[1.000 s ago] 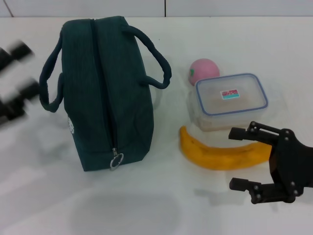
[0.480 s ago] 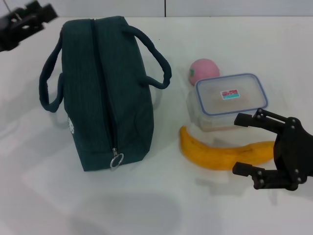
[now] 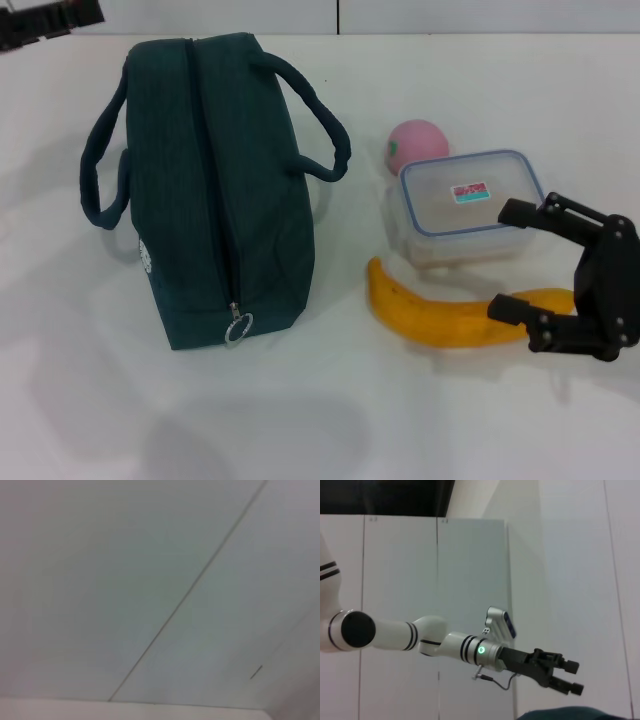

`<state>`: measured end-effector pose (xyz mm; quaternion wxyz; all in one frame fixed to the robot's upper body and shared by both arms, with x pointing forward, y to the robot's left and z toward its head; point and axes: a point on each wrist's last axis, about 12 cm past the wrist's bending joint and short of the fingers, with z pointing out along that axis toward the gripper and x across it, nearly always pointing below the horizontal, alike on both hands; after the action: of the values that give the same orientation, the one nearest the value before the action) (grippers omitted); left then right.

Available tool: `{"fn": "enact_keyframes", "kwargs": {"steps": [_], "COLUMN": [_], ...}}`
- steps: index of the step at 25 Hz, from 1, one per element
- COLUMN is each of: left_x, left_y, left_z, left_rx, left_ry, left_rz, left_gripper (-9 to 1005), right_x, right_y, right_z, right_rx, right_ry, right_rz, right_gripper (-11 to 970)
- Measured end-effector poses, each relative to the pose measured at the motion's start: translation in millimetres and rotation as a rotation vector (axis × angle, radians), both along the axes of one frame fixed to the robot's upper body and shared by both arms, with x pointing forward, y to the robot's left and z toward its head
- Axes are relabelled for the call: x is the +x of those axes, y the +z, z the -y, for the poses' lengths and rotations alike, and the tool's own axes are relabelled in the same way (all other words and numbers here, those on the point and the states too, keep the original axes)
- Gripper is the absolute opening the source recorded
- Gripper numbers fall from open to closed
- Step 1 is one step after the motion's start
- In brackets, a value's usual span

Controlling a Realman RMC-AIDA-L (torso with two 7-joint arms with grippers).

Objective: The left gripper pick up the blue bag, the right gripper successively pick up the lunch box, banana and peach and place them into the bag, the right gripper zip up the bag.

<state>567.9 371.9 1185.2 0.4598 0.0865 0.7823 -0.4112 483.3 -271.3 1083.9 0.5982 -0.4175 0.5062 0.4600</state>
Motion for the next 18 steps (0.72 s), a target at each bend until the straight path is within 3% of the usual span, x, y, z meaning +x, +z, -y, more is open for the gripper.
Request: {"fn": "enact_keyframes", "kwargs": {"steps": [4, 10, 18], "left_x": [0.2, -0.9, -6.3], "left_y": [4.2, -1.1, -5.0], "left_z": [5, 24, 33], "left_rx": [-0.042, 0.044, 0.048], "left_ry": [-0.006, -0.062, -0.098], "left_rz": [-0.096, -0.22, -0.28], "left_gripper": [866, 866, 864], "right_x": [1.0, 0.9, 1.6], "right_y": [1.9, 2.0, 1.7], "right_z": [3, 5, 4], "right_rx": [0.009, 0.014, 0.014], "right_ry": [-0.015, -0.031, -0.033], "right_rz": [0.008, 0.009, 0.009], "right_gripper": [844, 842, 839]}}
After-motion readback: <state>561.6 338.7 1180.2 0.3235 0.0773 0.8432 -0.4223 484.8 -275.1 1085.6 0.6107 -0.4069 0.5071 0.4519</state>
